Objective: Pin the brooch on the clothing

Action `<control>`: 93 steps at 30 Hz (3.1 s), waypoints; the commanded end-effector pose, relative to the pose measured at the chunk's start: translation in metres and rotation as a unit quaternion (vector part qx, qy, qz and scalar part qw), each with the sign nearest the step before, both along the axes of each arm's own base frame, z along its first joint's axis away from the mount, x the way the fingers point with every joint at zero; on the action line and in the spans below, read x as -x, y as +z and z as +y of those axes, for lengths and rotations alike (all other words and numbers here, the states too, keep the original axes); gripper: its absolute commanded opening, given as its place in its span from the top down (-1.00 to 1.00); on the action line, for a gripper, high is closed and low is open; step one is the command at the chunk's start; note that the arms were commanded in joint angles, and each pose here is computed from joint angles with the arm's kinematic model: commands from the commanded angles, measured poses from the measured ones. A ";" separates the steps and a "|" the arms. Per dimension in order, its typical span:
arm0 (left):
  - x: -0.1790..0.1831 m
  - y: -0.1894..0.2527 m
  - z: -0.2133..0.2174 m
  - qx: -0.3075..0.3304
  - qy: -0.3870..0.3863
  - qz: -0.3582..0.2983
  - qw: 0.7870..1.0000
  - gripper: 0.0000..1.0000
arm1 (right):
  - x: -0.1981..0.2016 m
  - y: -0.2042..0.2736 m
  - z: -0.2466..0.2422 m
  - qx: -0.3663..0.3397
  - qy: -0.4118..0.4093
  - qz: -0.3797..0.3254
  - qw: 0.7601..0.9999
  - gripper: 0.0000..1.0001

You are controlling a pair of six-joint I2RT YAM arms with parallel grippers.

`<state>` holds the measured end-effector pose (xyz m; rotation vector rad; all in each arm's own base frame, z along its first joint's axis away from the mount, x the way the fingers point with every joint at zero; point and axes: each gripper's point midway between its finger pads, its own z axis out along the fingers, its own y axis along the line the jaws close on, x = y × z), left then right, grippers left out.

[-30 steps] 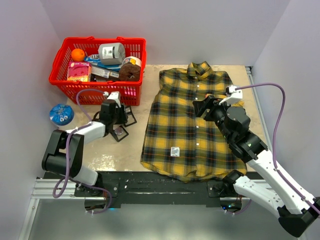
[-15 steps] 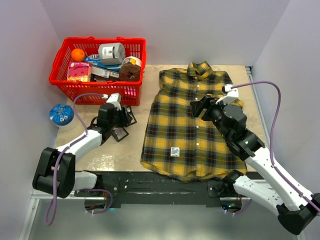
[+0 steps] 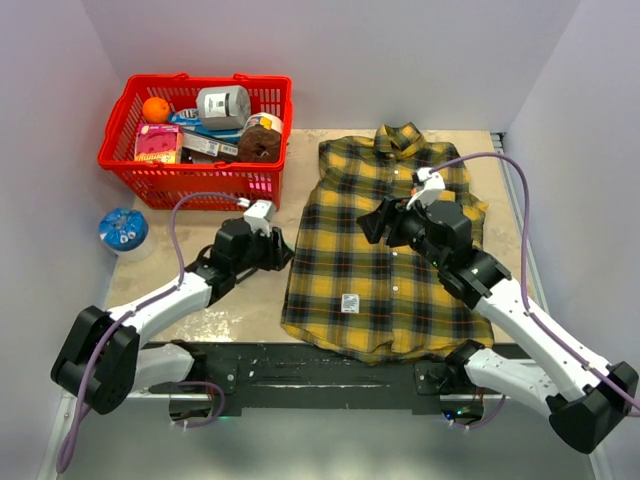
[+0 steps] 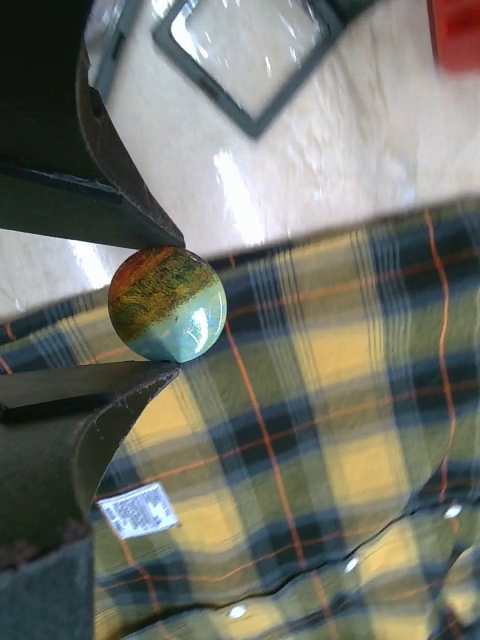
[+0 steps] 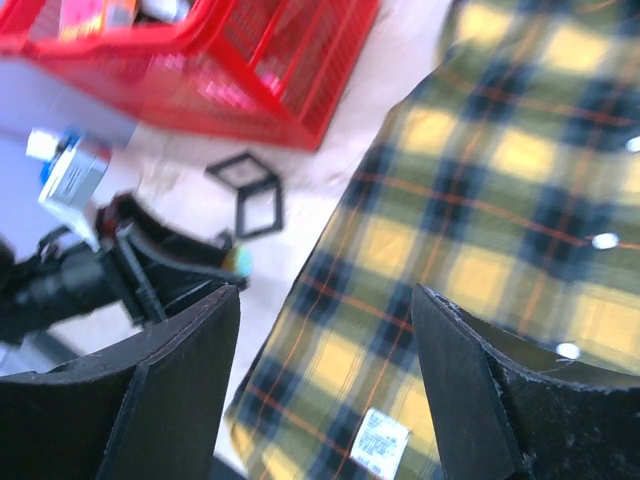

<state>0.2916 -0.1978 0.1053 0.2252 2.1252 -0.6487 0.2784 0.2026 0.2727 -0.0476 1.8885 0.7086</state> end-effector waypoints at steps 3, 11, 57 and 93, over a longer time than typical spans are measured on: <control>-0.019 0.055 -0.050 0.018 -0.129 -0.116 0.985 0.36 | 0.015 0.011 0.039 -0.039 0.113 -0.002 0.993 -0.34; 0.001 0.079 -0.083 0.062 -0.254 -0.169 0.950 0.39 | 0.011 -0.007 0.074 -0.050 0.188 0.039 0.980 -0.08; 0.028 0.098 -0.098 0.085 -0.302 -0.194 0.930 0.44 | -0.002 -0.076 0.098 -0.049 0.206 0.130 0.969 0.36; 0.020 0.110 -0.091 0.075 -0.271 -0.206 0.937 -0.83 | -0.006 -0.053 0.090 -0.087 0.215 0.104 0.967 1.00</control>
